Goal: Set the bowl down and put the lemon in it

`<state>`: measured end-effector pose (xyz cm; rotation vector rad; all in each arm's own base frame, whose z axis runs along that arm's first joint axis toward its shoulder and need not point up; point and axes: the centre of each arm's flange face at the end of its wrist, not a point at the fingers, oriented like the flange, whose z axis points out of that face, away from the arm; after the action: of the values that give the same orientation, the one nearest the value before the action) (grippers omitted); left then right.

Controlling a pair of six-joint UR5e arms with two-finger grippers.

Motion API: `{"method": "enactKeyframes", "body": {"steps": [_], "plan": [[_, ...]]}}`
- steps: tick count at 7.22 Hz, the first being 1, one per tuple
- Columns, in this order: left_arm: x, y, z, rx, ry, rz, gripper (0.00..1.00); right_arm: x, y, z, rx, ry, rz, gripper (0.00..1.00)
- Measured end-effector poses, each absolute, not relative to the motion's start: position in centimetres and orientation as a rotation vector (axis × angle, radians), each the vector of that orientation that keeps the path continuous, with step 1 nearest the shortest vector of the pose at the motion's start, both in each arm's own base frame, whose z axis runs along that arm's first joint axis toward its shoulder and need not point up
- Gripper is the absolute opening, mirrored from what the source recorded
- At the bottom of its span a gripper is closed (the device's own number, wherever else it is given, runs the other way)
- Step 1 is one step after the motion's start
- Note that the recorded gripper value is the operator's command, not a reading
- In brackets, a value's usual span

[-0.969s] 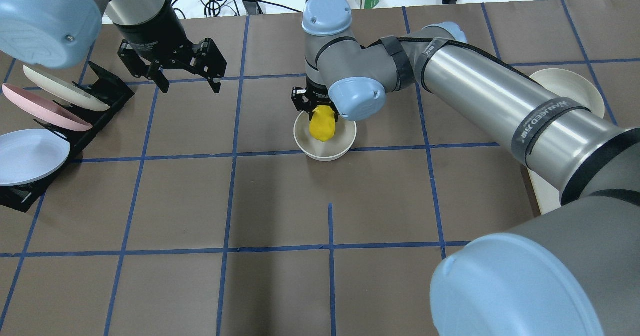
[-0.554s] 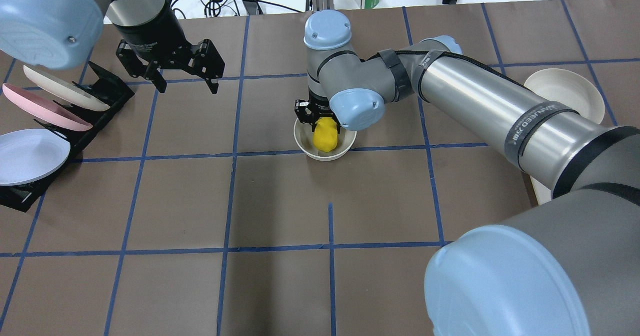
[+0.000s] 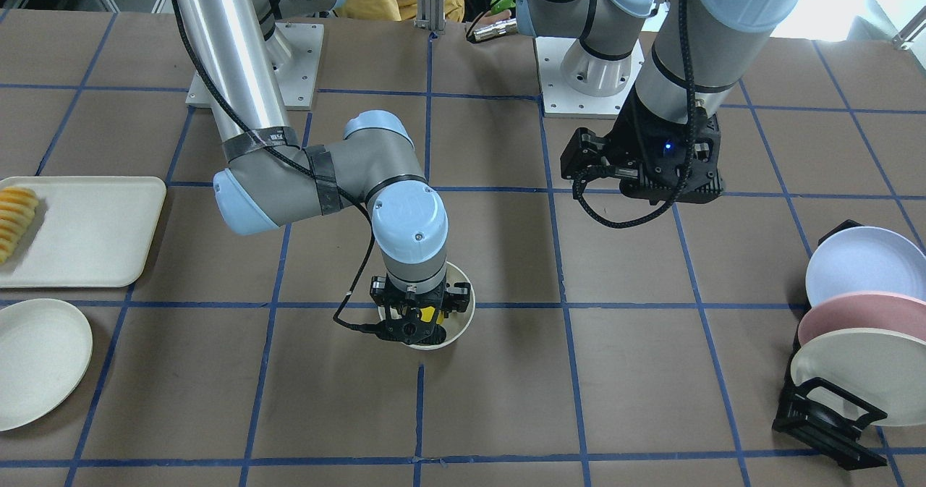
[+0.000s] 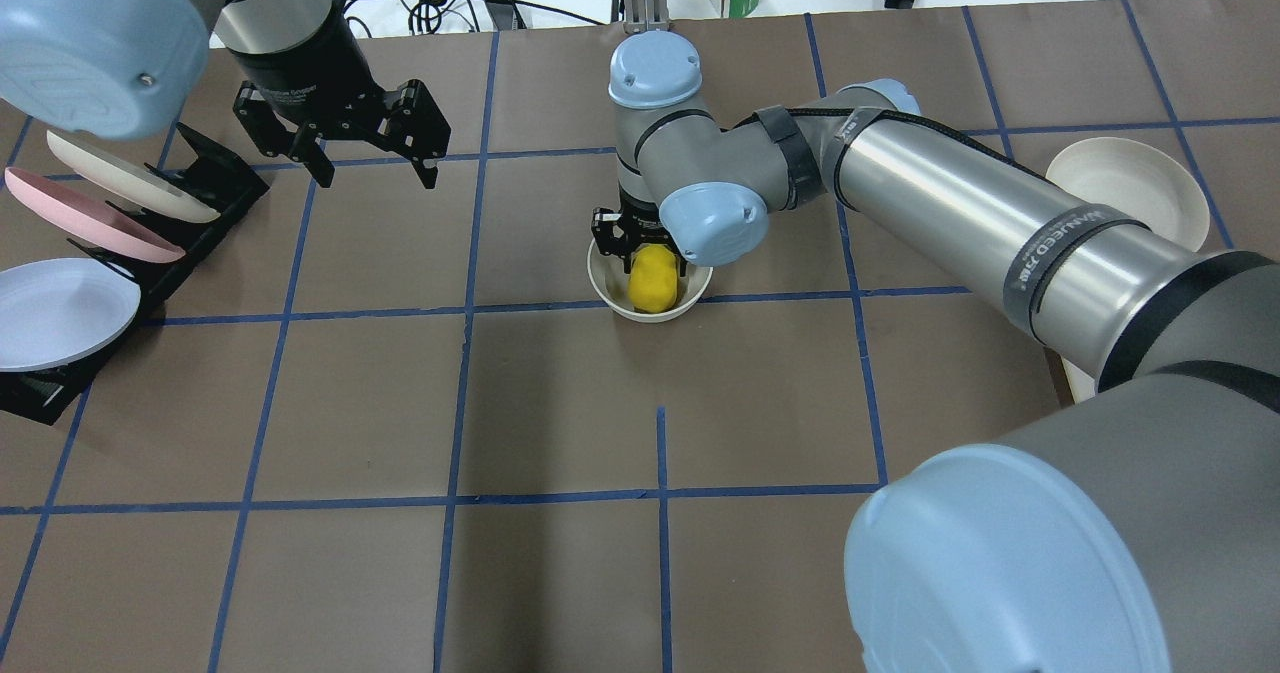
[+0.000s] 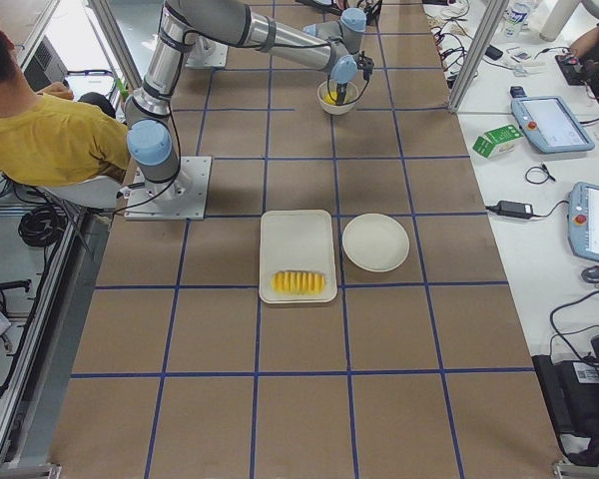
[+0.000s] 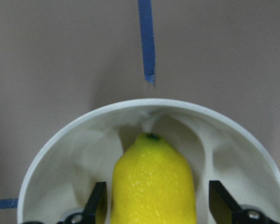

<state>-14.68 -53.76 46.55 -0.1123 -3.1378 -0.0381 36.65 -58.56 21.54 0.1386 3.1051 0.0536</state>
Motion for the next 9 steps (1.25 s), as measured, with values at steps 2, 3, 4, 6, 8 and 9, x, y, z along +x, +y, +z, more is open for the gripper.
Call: {"method": "enactKeyframes", "body": {"steps": [2,3,4,6,8,9], "plan": [[-14.7,-53.7,46.6,-0.101,-3.139,-0.037,1.00,35.7,-58.1,25.0,0.151,3.109,0.052,1.00],[-14.7,-53.7,46.7,-0.082,-3.141,-0.036,1.00,33.8,-58.0,28.1,0.175,3.112,0.058,1.00],[-14.7,-53.7,46.6,-0.072,-3.142,-0.039,1.00,30.6,-58.2,31.7,0.228,3.102,0.046,1.00],[-14.7,-53.5,46.9,-0.068,-3.144,-0.039,1.00,22.8,-57.2,39.9,0.273,3.090,-0.002,1.00],[-14.6,-53.6,47.2,-0.067,-3.146,-0.029,1.00,14.9,-54.4,46.3,0.382,3.085,-0.004,1.00],[-14.6,-53.6,47.3,-0.067,-3.146,-0.028,1.00,12.6,-53.7,47.8,0.432,3.078,-0.019,1.00]]}}
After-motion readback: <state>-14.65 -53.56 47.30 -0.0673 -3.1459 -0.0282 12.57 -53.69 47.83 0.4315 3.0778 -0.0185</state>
